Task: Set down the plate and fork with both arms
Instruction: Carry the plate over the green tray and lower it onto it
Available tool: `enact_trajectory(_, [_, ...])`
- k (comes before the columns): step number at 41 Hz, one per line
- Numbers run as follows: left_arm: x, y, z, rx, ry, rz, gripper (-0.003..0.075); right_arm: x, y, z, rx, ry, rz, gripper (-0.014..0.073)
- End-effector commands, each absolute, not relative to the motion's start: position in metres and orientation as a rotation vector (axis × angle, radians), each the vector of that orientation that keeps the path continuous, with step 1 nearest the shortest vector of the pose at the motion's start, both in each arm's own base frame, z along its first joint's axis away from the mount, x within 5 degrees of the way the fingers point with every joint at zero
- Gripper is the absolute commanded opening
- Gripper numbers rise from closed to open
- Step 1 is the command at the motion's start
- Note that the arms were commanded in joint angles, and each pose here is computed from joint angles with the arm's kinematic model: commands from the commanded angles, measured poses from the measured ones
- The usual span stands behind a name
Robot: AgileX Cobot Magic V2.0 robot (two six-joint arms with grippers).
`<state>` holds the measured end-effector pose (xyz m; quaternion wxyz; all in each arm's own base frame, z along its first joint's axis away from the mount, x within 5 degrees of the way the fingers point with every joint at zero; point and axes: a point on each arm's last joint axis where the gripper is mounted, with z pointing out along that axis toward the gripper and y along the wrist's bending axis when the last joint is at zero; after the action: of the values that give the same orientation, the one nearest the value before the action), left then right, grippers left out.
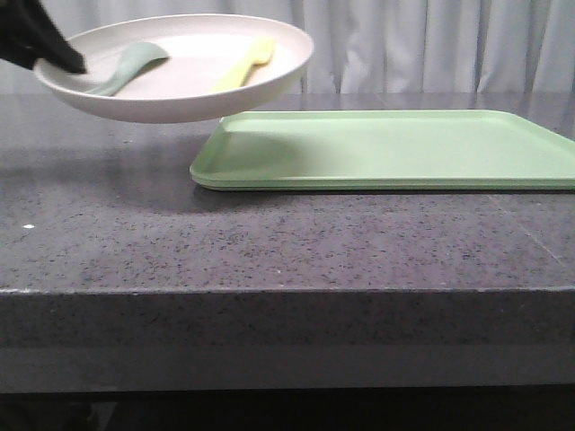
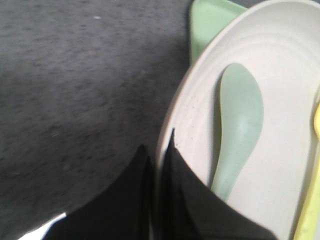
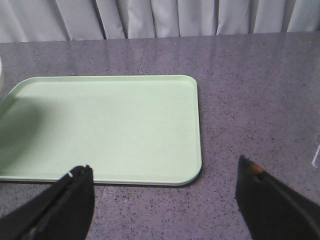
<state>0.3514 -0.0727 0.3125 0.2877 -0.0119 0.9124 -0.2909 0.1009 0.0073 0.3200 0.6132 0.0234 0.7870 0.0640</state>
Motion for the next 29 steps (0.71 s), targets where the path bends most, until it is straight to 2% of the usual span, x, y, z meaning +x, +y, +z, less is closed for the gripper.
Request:
enact_trajectory(1, [0.363,-0.105,0.343,-0.032,2.321,-0.895,-0.0018,0.103,0.006,0.339,0.047,1.709,0.137,0.0603])
enact_trajectory(9, [0.387,-0.164,0.342,0.072,2.327,-0.977,-0.0018,0.103,0.006,0.339,0.047,1.709,0.137,0.0603])
enact_trajectory(14, [0.402,-0.192,0.336,0.098,2.345,-0.967,-0.0018,0.103,0.006,0.339,0.047,1.709,0.137,0.0603])
enact_trajectory(21, [0.415,-0.223,0.325,0.098,2.369,-0.977,-0.0018,0.103,0.007,0.339,0.045,1.709,0.139,0.0603])
enact_trajectory(29, [0.422,-0.241,0.312,0.064,2.381,-1.001,-0.0018,0.103,0.007,0.339,0.045,1.709,0.139,0.0603])
